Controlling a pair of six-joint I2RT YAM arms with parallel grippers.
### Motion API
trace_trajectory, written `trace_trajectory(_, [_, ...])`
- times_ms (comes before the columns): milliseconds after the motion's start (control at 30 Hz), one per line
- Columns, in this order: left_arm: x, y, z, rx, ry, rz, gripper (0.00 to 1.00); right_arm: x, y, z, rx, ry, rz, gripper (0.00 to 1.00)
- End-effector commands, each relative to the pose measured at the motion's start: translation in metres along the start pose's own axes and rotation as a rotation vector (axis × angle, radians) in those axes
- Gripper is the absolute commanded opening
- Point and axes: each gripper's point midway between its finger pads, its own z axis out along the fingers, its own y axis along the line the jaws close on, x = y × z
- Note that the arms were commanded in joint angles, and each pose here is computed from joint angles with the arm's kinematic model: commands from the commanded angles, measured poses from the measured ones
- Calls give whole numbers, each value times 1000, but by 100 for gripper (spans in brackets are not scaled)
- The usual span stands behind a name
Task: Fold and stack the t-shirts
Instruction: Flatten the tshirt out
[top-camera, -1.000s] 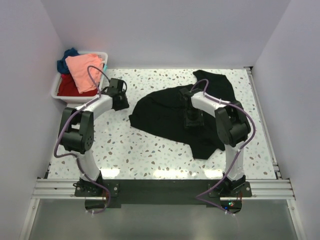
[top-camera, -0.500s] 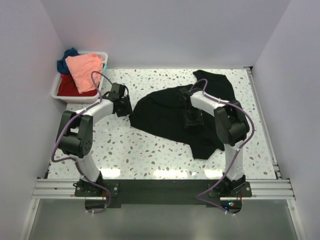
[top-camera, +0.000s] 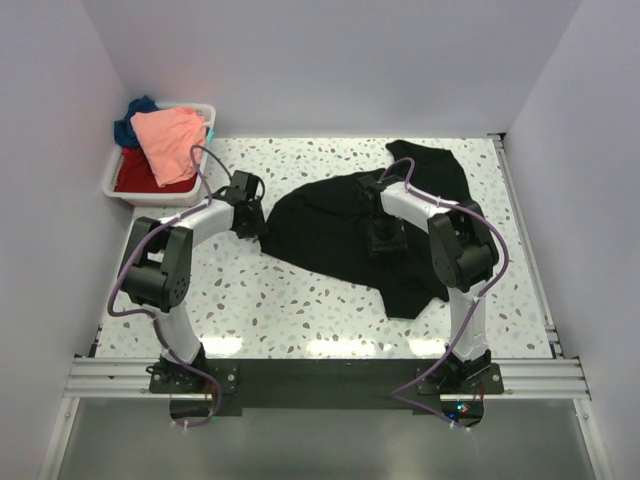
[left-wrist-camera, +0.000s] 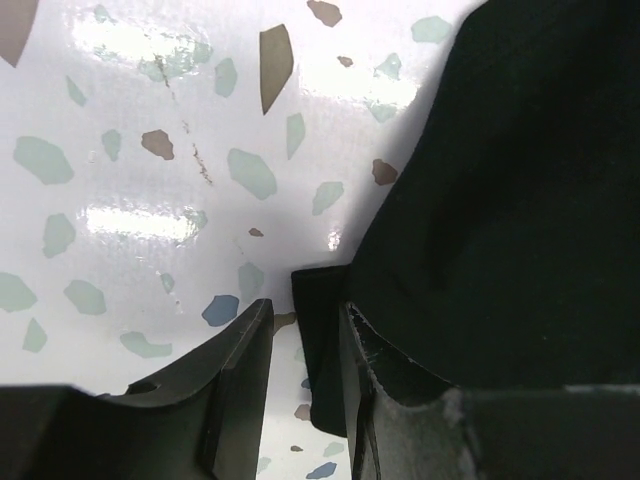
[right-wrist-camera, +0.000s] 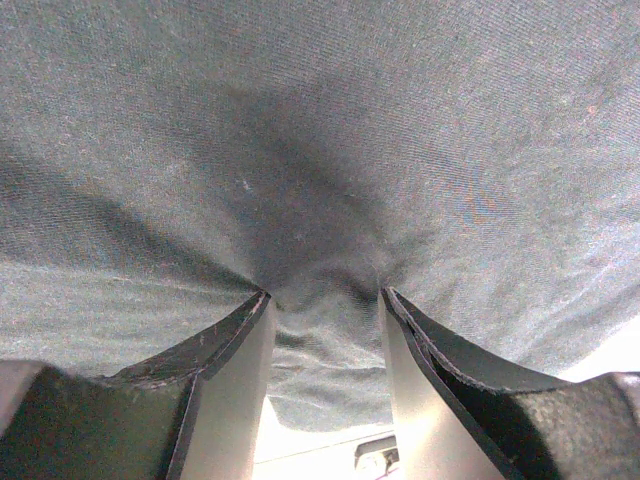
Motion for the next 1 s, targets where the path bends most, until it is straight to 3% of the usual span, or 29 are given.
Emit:
trace_trajectory(0, [-16, 0, -10, -19, -63, -27, 37, -17, 6, 32, 11, -45, 28, 51])
trace_trajectory(967, [-13, 5, 15, -102, -44, -34, 38, -15, 8, 30, -9, -47, 32, 50])
